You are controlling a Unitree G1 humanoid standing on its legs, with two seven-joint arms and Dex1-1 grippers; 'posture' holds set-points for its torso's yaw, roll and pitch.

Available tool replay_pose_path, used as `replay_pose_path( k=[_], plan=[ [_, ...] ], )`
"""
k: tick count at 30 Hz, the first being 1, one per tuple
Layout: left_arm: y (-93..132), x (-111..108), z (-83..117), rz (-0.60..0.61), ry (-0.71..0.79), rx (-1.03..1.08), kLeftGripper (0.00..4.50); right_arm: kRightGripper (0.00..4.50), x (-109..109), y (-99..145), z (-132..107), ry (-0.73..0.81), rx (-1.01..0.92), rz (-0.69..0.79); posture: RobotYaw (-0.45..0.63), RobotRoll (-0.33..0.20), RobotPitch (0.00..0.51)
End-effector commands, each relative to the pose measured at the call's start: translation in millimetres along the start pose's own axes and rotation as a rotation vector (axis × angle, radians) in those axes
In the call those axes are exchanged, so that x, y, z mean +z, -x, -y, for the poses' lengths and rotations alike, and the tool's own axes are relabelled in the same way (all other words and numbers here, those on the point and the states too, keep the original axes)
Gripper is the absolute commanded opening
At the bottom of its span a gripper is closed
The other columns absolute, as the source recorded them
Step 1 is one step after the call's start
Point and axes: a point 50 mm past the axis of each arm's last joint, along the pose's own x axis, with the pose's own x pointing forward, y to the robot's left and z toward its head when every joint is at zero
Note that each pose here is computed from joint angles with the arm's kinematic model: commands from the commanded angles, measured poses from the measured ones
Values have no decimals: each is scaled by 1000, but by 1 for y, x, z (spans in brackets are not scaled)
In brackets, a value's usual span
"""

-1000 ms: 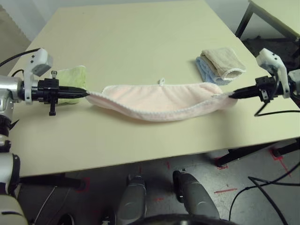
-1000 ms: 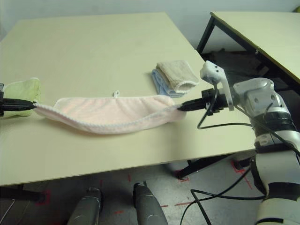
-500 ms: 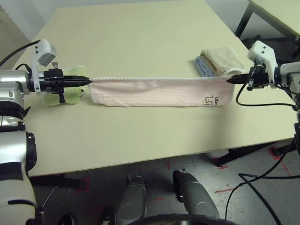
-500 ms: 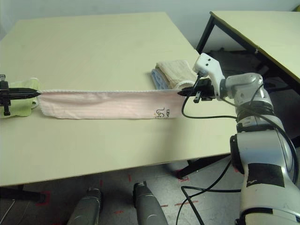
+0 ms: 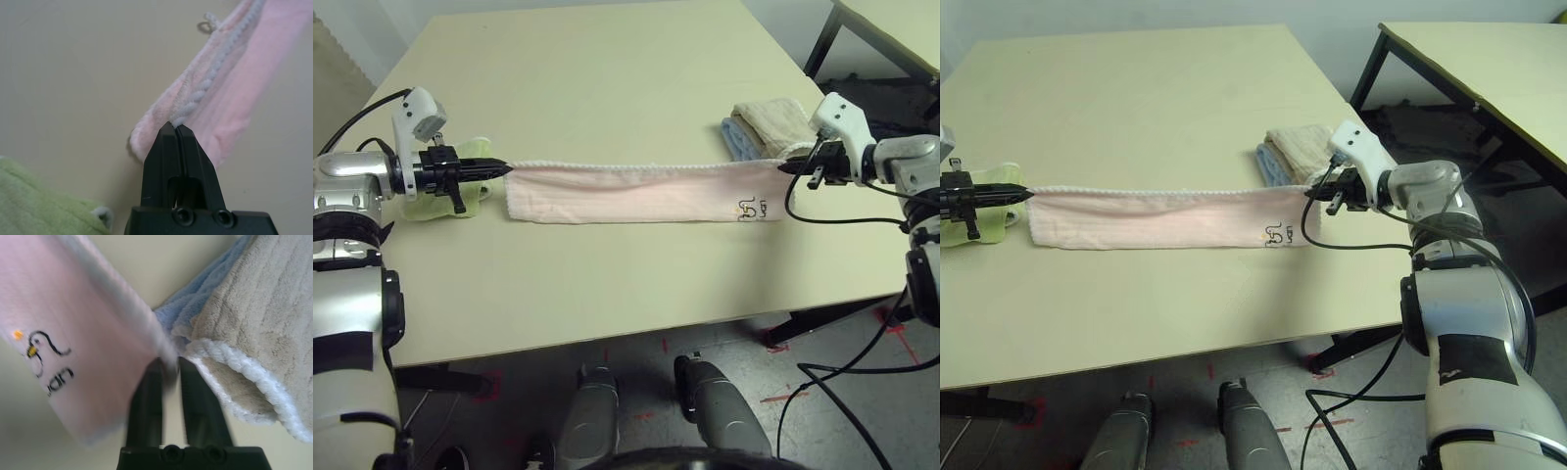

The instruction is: Fold the towel and set it aside.

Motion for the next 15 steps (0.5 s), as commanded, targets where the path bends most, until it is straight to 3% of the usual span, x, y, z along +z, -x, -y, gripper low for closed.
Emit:
replay_pose_path(
  k=[1, 7, 8, 11, 15],
  plan=[
    [3, -7, 0, -25, 8, 27, 1002, 2123, 1, -1, 1, -4, -15, -3, 43, 0, 160],
    [4, -9, 0, -31, 3, 44, 3016, 4304, 2, 2, 3, 7, -29, -7, 42, 0, 160],
    [4, -9, 0, -31, 0, 48, 3324, 4500, 2, 4, 4, 8, -31, -7, 44, 0, 162],
    [7, -9, -1, -34, -7, 58, 4367, 4500, 2, 11, 7, 15, -31, -10, 44, 0, 163],
    [16, -14, 1, -42, -1, 42, 4438, 4500, -4, 23, 6, -11, 31, -19, 38, 0, 165]
  ],
)
